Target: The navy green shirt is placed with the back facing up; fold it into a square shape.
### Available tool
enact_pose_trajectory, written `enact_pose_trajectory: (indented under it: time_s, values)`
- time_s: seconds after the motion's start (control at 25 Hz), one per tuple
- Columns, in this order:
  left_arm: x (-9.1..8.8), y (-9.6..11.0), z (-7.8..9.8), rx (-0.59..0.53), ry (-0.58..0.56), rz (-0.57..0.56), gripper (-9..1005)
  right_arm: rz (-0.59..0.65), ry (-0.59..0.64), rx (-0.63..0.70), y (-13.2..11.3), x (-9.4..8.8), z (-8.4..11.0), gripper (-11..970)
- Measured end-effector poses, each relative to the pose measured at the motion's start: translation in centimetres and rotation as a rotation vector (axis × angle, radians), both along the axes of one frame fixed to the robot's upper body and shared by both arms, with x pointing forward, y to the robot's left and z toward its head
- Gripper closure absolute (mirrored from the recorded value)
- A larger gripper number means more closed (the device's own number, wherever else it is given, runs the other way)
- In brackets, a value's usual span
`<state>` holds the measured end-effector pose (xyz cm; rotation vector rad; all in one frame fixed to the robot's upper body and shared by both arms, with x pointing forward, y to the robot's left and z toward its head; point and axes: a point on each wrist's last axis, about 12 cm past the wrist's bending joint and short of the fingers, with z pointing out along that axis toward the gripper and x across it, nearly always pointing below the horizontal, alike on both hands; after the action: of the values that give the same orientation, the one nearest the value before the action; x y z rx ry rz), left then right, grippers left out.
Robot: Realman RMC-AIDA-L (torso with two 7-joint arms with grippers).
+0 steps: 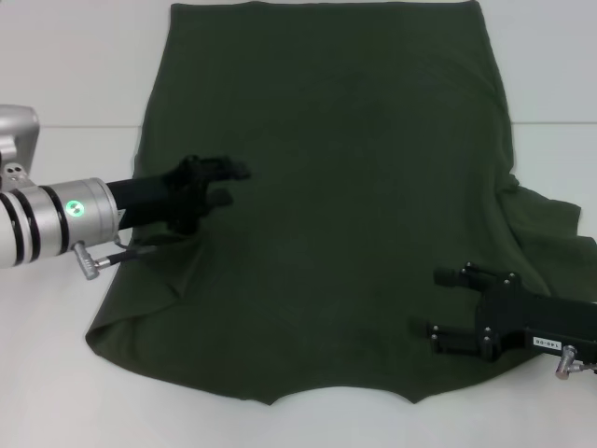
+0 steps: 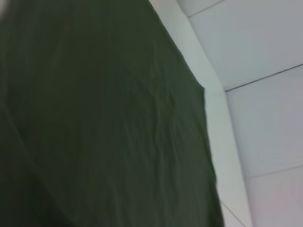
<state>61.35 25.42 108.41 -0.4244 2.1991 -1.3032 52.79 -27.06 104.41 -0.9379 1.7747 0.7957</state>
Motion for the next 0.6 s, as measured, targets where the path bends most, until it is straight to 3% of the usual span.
enact_pose_trajectory:
  time_s: [0.2, 0.48, 0.6]
  values:
    - [-0.5, 0.4, -0.1, -0.014, -0.001, -0.011, 468, -0.001, 0.000, -0.001, 0.0, 0.0, 0.0, 62]
    - [-2.8, 7.3, 0.2, 0.104, -0.030, 0.065, 468, -0.008, -0.001, -0.007, 0.0, 0.1, -0.1, 62]
    - [-4.0, 9.0, 0.0, 0.167, -0.059, 0.075, 468, -0.011, -0.003, -0.011, 0.0, 0.3, 0.0, 62]
